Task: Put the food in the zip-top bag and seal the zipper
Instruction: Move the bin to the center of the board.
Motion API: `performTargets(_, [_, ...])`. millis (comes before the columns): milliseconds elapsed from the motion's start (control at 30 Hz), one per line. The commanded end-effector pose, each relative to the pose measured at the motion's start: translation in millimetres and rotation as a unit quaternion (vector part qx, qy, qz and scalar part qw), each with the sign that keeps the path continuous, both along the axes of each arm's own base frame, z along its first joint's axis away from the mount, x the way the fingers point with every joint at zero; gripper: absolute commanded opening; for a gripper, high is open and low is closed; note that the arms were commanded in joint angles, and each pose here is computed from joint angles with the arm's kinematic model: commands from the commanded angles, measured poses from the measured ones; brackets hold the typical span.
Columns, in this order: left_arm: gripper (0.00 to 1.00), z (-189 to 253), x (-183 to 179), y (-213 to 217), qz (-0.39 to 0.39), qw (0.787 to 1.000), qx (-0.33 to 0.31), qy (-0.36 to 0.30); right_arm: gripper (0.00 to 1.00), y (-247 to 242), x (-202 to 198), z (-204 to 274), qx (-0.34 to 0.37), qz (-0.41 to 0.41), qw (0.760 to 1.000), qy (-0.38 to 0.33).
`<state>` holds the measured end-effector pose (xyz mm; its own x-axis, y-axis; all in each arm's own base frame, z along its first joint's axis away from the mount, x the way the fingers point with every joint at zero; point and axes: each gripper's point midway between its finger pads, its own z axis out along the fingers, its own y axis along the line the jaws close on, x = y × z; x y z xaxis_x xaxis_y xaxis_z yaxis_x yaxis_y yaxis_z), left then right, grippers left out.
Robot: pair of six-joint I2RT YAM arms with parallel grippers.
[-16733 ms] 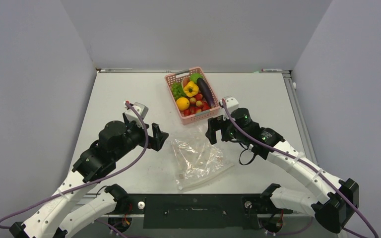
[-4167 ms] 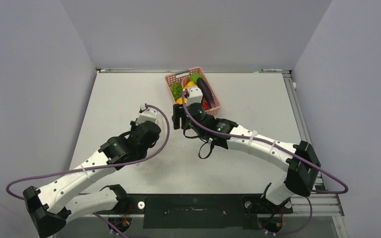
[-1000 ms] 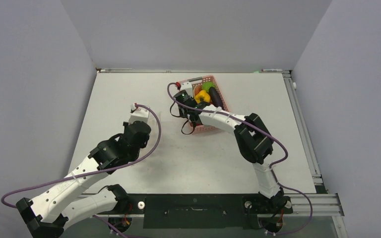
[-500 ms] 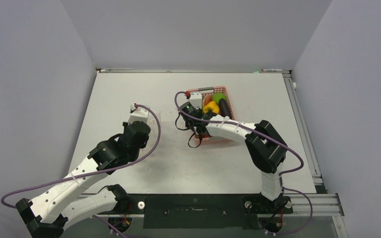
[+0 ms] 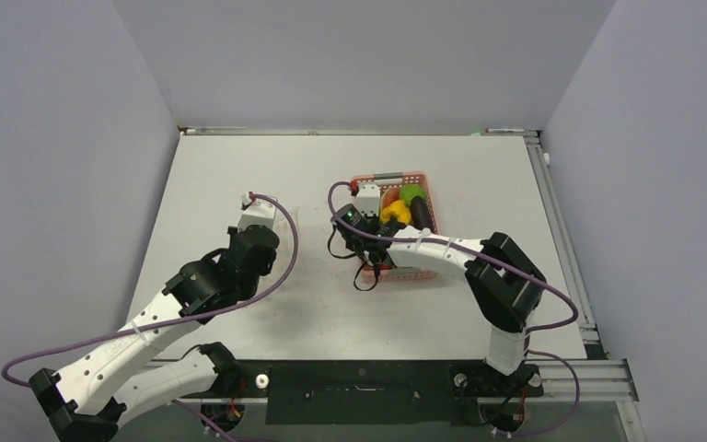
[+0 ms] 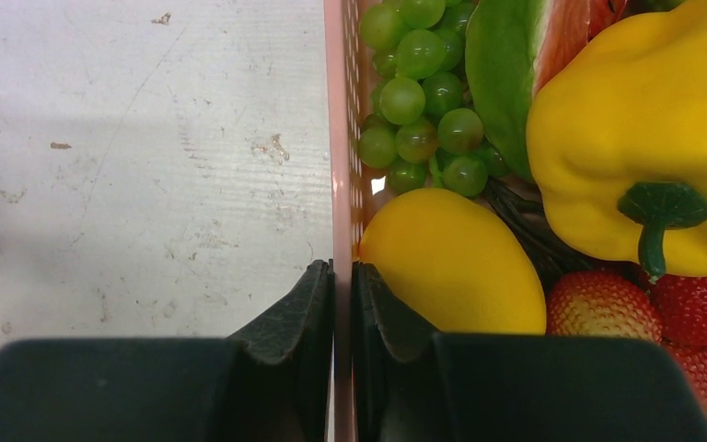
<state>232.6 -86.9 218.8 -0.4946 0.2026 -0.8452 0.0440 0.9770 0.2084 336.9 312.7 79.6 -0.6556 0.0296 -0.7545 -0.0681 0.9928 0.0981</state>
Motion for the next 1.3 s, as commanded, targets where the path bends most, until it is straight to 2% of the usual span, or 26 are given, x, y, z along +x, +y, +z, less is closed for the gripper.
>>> performTargets(0, [0.00, 7.4, 4.3, -4.5, 0.002, 1.000, -0.022, -0.014, 0.05, 2.5, -2.2, 30.0, 0.042, -0.014, 0.999, -0.028])
performTargets(133, [0.00, 7.1, 4.3, -4.3, 0.002, 1.000, -0.022, -0.014, 0.07, 5.7, -3.4, 37.8, 0.048, -0.005, 0.998, -0.031])
performTargets(433, [0.00, 4.9, 5.2, -5.8, 0.002, 1.000, -0.019, -0.010, 0.31, 7.6, -2.0, 58.9, 0.051, 0.004, 0.998, -0.048])
performTargets(800, [0.00, 2.0, 6.5, -8.3, 0.000, 1.000, -0.017, -0.005, 0.49, 1.4, -11.6, 102.2, 0.058, 0.019, 0.995, -0.077])
performTargets(1100, [0.00, 6.8, 8.2, -21.4, -0.015, 0.999, -0.045, -0.001, 0.78, -31.2, -8.8, 128.7, 0.040, -0.003, 0.994, -0.103])
performTargets(1267, [0.00, 10.1, 10.5, -33.6, -0.028, 0.998, -0.063, 0.006, 0.87, -55.2, -1.2, 132.9, 0.034, -0.020, 0.994, -0.103])
